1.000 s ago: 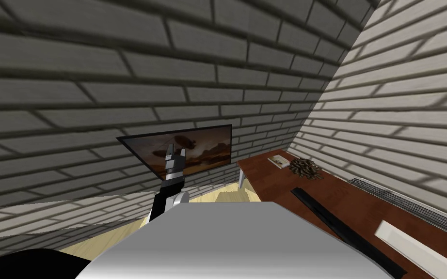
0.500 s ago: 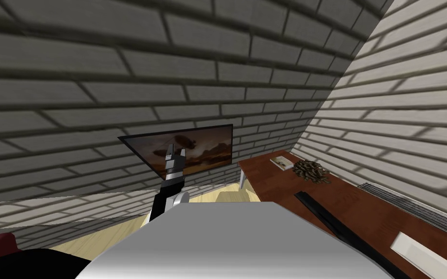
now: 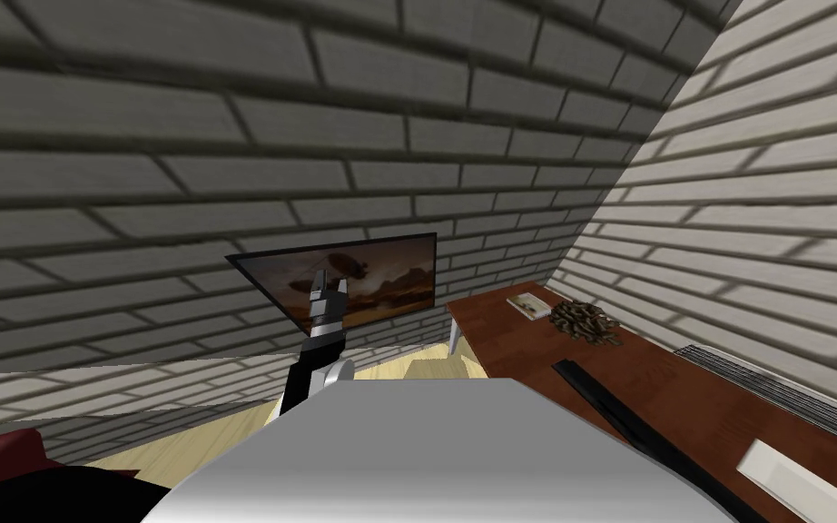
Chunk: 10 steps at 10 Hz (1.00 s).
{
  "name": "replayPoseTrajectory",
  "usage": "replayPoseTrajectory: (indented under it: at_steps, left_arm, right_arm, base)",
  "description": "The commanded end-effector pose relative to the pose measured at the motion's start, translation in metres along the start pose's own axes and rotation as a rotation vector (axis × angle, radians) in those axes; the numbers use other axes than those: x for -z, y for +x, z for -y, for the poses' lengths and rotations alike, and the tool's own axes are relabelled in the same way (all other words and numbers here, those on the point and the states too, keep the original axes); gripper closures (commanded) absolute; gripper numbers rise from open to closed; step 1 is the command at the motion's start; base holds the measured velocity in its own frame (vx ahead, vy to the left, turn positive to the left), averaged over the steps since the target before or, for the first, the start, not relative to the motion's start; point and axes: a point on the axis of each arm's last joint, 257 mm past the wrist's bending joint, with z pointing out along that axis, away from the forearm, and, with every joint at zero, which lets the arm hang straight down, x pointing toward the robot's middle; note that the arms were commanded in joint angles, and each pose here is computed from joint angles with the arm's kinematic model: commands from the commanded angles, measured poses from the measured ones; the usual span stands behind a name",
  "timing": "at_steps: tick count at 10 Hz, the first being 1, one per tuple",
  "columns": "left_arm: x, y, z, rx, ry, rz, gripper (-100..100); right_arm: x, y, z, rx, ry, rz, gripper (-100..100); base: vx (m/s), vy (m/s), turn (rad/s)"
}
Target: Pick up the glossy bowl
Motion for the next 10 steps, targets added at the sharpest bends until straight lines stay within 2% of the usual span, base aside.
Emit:
replayPoseTrajectory:
  at_steps: [1, 3, 4, 5, 7, 9, 10]
  left_arm:
    - [0.0, 0.0, 0.0, 0.0, 0.0, 0.0, 0]
    - [0.0, 0.0, 0.0, 0.0, 0.0, 0.0, 0]
    - [0.0, 0.0, 0.0, 0.0, 0.0, 0.0, 0]
    - [0.0, 0.0, 0.0, 0.0, 0.0, 0.0, 0]
    - [0.0, 0.0, 0.0, 0.0, 0.0, 0.0, 0]
    - [0.0, 0.0, 0.0, 0.0, 0.0, 0.0, 0]
    - [0.0, 0.0, 0.0, 0.0, 0.0, 0.0, 0]
  right_arm:
    - [0.0, 0.0, 0.0, 0.0, 0.0, 0.0, 100]
    - [0.0, 0.0, 0.0, -0.001, 0.0, 0.0, 100]
    - [0.0, 0.0, 0.0, -0.001, 0.0, 0.0, 0]
    - [0.007, -0.002, 0.003, 0.008, 0.003, 0.003, 100]
    - [0.017, -0.004, 0.005, 0.016, 0.005, 0.007, 100]
    - [0.017, -0.004, 0.004, 0.016, 0.004, 0.006, 100]
    - [0.018, -0.005, 0.004, 0.017, 0.004, 0.007, 0]
  base:
    - [0.0, 0.0, 0.0]
    - [0.0, 0.0, 0.0]
    - [0.0, 0.0, 0.0]
    - [0.004, 0.005, -0.051]
    - [0.006, 0.01, -0.069]
    - [0.002, 0.005, -0.014]
    - [0.0, 0.0, 0.0]
